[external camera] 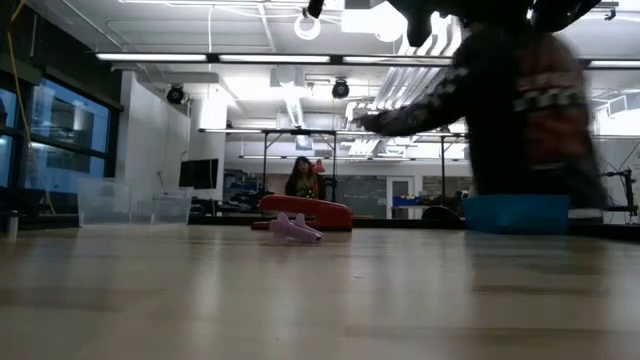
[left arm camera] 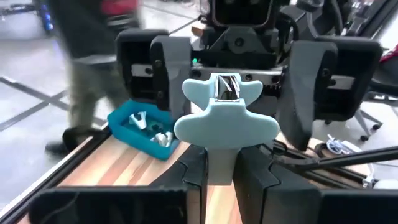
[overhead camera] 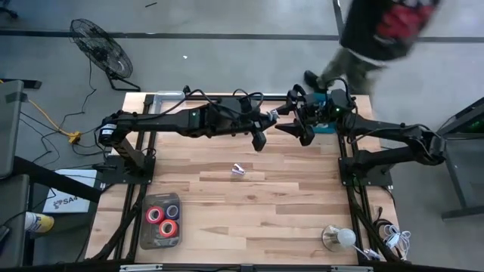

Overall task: Pick and place Stapler, Stapler remover, tape
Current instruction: Put the light blue staple remover into the blue bin

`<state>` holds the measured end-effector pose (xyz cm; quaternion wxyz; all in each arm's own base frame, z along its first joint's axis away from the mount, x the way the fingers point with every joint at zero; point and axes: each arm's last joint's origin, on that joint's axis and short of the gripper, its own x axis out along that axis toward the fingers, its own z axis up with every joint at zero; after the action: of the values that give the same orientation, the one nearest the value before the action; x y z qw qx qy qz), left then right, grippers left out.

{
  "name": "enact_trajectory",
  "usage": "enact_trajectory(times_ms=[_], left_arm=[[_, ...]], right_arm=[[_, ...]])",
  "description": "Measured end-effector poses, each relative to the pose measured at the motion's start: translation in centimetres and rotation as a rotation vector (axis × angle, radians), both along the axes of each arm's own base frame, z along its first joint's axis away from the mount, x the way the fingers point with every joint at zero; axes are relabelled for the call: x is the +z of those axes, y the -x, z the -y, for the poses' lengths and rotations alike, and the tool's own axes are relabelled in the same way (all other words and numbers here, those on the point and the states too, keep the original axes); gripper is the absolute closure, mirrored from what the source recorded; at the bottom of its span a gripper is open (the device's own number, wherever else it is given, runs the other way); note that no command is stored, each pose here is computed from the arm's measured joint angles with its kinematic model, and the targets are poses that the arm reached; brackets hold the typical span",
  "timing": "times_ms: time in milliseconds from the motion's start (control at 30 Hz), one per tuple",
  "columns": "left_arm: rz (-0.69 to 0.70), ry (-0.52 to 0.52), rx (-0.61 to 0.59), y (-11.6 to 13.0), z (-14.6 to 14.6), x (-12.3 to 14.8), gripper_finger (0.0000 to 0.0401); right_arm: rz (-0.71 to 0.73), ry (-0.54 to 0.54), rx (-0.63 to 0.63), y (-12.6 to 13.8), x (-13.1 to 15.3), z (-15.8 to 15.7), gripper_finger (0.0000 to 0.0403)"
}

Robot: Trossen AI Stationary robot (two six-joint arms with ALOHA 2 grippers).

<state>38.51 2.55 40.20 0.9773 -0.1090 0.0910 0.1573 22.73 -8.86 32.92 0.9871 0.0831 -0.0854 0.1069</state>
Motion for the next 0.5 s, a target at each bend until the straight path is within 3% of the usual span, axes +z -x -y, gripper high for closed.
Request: enact_trajectory(times_ms=[500], left_arm=[[0.022, -0.01, -0.016, -0.1, 0.1, 0.2, 0.0358]], right_arm=[[0.023, 0.027, 0.069, -1.5, 2.4, 0.5, 0.0155]])
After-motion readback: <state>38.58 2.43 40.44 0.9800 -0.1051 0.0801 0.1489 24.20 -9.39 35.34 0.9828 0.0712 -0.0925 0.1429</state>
